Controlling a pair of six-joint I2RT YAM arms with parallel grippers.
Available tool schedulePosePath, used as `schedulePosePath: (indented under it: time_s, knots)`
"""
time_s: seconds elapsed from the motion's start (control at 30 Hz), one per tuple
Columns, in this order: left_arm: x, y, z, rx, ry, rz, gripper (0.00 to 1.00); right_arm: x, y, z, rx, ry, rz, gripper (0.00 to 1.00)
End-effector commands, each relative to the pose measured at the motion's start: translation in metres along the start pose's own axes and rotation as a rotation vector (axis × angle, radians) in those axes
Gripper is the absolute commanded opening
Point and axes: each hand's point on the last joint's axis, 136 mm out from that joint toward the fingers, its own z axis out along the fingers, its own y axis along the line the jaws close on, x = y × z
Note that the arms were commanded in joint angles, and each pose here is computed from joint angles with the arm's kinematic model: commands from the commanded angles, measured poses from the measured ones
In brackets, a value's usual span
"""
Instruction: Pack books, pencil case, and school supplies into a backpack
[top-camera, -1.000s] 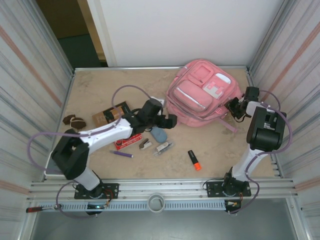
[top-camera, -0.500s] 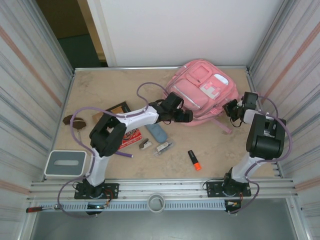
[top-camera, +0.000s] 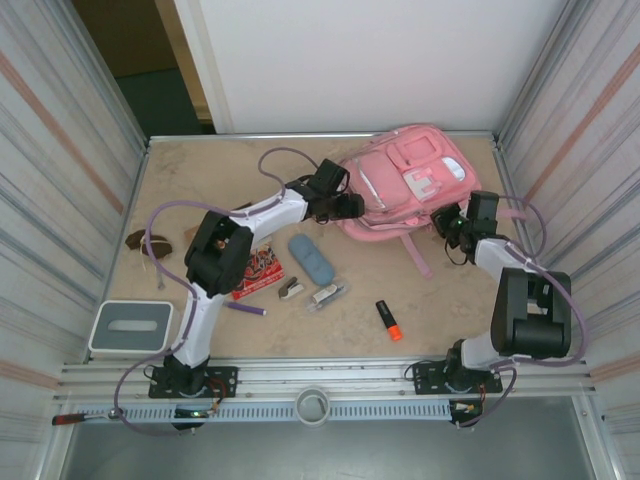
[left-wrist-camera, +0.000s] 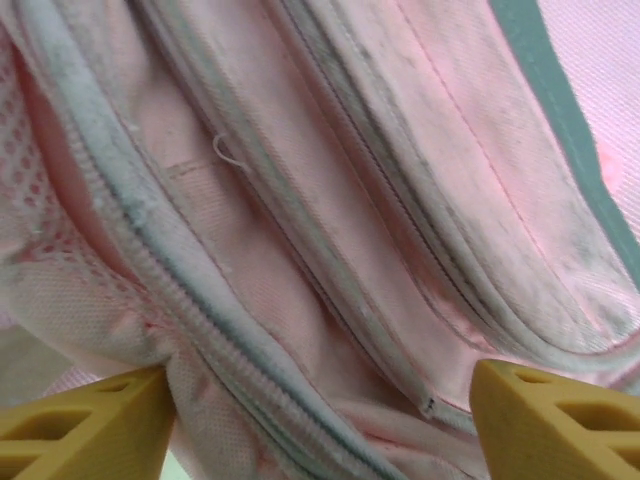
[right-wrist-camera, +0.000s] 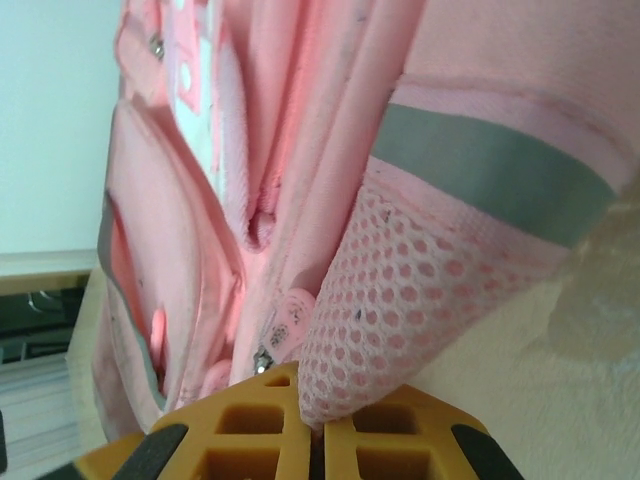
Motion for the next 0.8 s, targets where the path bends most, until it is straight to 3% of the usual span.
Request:
schedulePosePath:
  time_s: [0.0,0.2,0.33,0.53,0.77]
  knots:
    - [-0.007,-0.011,-0.001,0.043,-0.005,0.062,0.67,0.027,0.027,-0.007,-0.064,0.045,-0.045,0.02]
    - [-0.023,0.011,-0.007,0.028,-0.03,0.109,0.4,0.075,0.033,0.008,-0.063,0.192,-0.109,0.08]
    - [-0.027,0.019,-0.011,0.03,-0.029,0.155,0.28,0.083,0.016,0.002,-0.003,0.271,-0.175,0.21]
    - [-0.028,0.023,-0.018,0.033,-0.04,0.231,0.19,0.047,-0.02,-0.015,0.049,0.235,-0.092,0.56]
    - [-0.027,0.025,-0.021,0.037,-0.041,0.252,0.16,0.027,-0.048,-0.016,0.11,0.152,-0.009,0.68]
